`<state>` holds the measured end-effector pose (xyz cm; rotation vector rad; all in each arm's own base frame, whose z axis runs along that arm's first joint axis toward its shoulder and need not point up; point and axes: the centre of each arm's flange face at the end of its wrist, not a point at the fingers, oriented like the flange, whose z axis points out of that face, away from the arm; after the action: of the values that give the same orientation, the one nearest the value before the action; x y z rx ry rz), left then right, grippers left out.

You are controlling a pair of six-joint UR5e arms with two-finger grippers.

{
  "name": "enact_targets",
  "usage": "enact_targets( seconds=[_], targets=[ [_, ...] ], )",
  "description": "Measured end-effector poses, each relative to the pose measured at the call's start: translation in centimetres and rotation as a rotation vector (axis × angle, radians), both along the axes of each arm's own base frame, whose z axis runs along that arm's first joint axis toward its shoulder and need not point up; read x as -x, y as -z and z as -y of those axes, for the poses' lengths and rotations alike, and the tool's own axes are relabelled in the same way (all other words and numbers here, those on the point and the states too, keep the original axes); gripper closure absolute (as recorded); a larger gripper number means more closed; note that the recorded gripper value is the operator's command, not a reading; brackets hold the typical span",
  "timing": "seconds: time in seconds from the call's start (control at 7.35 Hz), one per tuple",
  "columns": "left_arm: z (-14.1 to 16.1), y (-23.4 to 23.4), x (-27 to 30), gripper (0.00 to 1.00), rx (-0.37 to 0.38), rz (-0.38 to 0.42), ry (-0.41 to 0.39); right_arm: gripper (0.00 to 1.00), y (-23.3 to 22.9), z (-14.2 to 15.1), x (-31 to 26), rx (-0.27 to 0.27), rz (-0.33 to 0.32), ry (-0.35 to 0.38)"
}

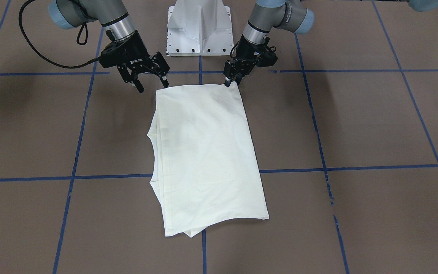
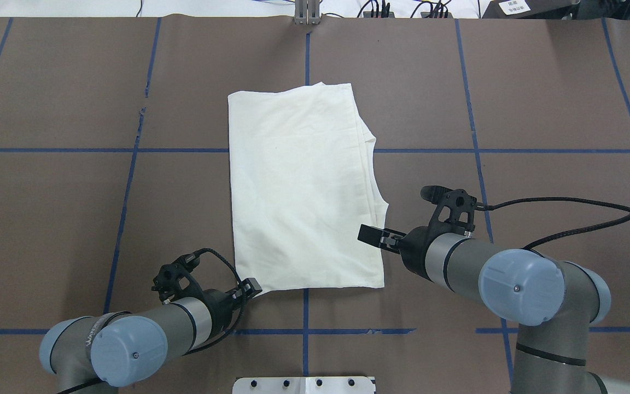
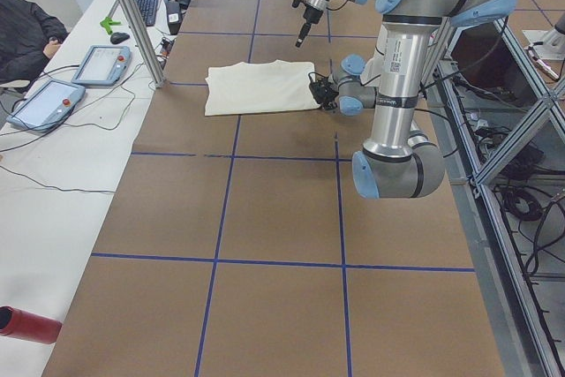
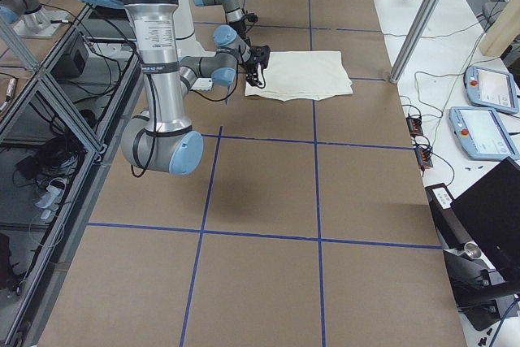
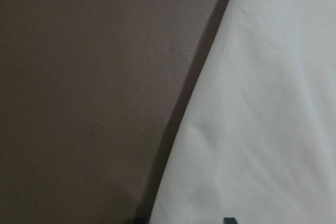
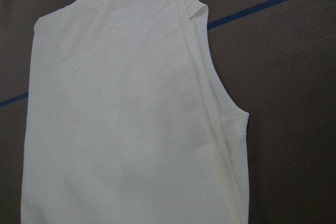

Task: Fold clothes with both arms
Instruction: 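Lower both grippers and grasp the near corners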

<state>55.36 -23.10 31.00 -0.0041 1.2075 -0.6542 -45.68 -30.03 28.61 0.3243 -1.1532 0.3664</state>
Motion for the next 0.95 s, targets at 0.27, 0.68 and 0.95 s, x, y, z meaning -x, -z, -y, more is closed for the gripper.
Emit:
enact_targets(
  seconds=[0.27, 0.68, 0.95],
  targets=[
    [0.0, 0.2, 0.1, 1.00, -0.004, -0.003, -0.001, 0.06, -0.3, 0.0, 0.2, 0.019, -0.001, -0.010],
    [0.0, 0.9, 0.4, 1.00, -0.008, -0.016, -0.001, 0.11, 0.3, 0.3, 2.0, 0.200, -0.037, -0.092],
    [-0.1, 1.2, 0.6, 1.00, -0.009, -0.024, 0.000, 0.15, 0.8, 0.3, 3.9, 0.290, -0.091, -0.132]
  ],
)
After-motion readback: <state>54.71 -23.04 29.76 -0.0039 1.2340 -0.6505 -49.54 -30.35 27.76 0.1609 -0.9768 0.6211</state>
